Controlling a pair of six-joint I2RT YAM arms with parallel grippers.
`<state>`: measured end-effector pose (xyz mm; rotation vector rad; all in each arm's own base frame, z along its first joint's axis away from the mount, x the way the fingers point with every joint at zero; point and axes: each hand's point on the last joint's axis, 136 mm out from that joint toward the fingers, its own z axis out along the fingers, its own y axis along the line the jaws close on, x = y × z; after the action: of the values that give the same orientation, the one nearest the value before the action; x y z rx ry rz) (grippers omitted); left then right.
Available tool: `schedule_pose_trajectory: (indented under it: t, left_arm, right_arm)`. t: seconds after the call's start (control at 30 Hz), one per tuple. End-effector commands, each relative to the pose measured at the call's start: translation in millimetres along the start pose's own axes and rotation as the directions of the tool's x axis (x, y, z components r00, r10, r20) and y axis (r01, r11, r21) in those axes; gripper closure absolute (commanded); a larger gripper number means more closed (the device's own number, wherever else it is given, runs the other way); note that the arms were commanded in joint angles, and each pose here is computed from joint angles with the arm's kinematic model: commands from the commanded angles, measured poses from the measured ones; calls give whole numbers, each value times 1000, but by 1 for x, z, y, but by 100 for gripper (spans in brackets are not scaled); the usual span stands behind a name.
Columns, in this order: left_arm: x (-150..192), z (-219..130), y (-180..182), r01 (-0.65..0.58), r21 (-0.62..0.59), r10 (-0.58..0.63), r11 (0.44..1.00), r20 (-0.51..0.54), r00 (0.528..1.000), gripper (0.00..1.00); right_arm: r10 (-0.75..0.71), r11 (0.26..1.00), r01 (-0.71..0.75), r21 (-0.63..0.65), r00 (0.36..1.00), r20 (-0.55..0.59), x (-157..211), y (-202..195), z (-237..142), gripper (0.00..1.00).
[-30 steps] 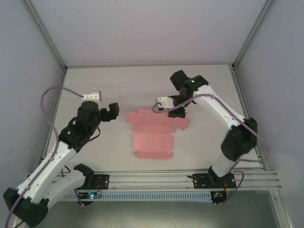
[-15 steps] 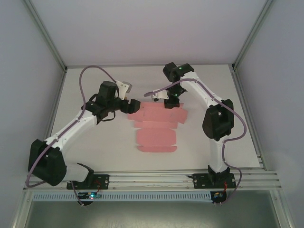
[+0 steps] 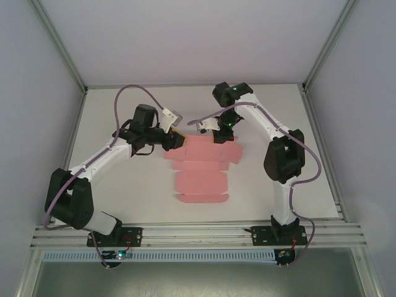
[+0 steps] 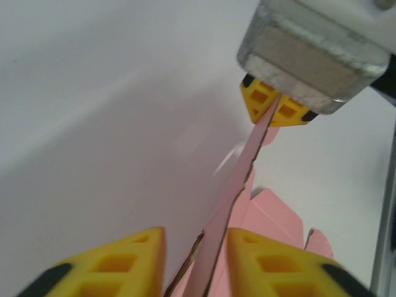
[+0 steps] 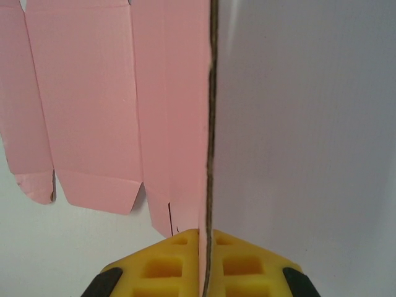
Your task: Assemble paper box
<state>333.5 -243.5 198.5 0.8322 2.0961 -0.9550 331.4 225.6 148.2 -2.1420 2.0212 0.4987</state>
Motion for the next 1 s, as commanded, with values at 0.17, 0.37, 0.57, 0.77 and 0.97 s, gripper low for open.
schedule_pose_trajectory:
  t: [0.17, 0.37, 0.57, 0.77, 0.97]
  left_arm:
    - [-29, 1, 7, -15, -17, 16, 1000, 92, 996, 100]
    - [-19, -10, 10, -75, -101, 85, 992, 107, 991, 100]
    - [-6, -10, 14, -73, -126, 81, 989, 65, 995, 100]
    - [-10, -10, 16, -55, -141, 68, 988, 91, 994, 100]
    - [-24, -8, 45, 71, -362, 0, 929, 191, 982, 100]
  right_arm:
    - [48, 998, -50, 31, 996, 72, -14, -2, -5, 94]
    - [81, 994, -89, 65, 990, 115, -2, -2, -14, 73]
    - [88, 993, -98, 60, 984, 157, 5, 9, -23, 75]
    - [120, 990, -129, 52, 981, 153, 7, 10, -18, 88]
    - [213, 949, -245, 198, 962, 170, -5, -14, -16, 100]
